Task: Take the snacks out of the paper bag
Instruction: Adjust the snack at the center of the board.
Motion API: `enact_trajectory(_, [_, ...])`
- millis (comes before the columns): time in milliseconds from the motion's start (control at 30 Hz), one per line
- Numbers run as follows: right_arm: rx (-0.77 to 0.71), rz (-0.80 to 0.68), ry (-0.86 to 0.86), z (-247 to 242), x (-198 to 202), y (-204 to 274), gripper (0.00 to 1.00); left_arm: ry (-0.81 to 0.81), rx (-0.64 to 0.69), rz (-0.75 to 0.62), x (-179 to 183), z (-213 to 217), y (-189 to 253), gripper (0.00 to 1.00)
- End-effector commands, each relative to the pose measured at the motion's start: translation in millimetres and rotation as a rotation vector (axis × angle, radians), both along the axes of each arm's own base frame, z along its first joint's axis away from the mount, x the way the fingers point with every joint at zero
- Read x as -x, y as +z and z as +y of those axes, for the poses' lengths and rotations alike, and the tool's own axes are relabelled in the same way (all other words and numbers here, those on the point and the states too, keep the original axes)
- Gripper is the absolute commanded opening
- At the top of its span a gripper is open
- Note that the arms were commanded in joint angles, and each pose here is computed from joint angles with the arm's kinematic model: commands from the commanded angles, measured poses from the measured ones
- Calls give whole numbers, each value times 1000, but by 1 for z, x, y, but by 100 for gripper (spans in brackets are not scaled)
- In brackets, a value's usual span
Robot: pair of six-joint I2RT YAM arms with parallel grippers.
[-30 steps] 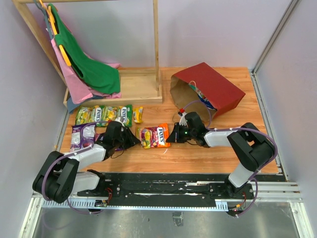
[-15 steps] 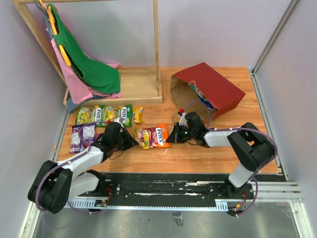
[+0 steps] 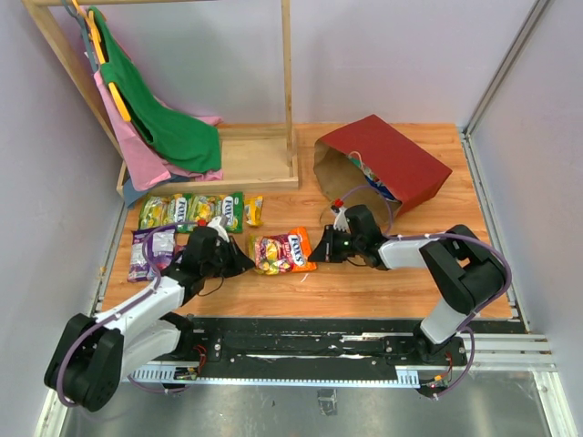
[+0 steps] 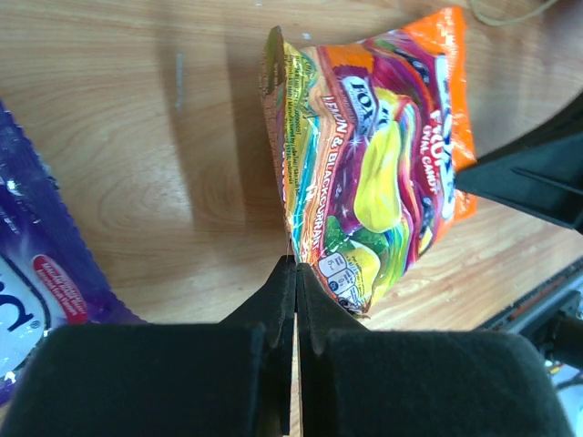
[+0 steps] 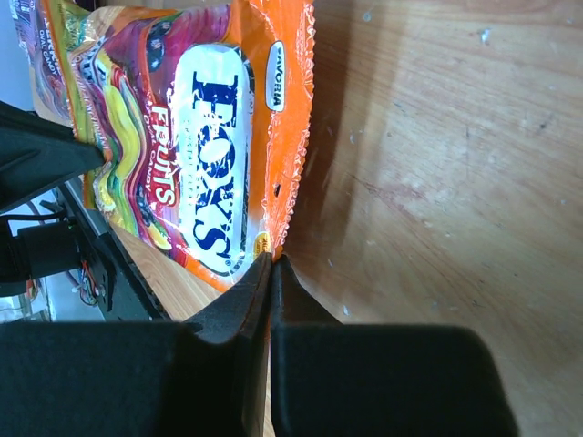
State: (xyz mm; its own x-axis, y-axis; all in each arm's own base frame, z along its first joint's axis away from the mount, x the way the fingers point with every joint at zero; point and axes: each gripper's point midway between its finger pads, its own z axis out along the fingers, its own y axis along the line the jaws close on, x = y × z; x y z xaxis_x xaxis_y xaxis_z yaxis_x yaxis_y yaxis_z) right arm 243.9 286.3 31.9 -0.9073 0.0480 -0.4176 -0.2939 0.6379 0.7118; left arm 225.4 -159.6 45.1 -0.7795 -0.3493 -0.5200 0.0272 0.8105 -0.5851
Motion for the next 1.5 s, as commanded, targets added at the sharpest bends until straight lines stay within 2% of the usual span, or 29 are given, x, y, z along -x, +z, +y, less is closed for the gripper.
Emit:
enact_trajectory(0, [6,-1,-50,-17,-9,-2,1,-69,80,-81,4,-9,18,1])
enact_trajectory(167, [-3,2,-56,-19,-11,-2,1,-69,123,-77,8,-10,21,1])
enact_trajectory(367, [-19,4,-58,-18,-10,0,1,-34,105,-13,9,-6,5,1])
enact_trajectory(400, [-20,4,-59,-18,-9,0,1,-32,99,2,9,-6,2,6])
enact_trajectory(500, [-23,0,-52,-16,-7,2,1,-24,109,51,12,-8,-7,48])
enact_trajectory(567, [-21,-1,-51,-15,-6,2,1,-16,126,74,15,-9,-11,60])
enact_trajectory(633, [-20,0,-51,-15,-6,1,1,4,142,92,17,-9,-13,65])
enact_trajectory(1133, [-15,2,-54,-16,-6,-2,1,190,279,170,37,1,-25,64])
enact_trajectory(1467, [-15,4,-52,-14,-7,-3,1,172,334,200,41,-12,-30,58])
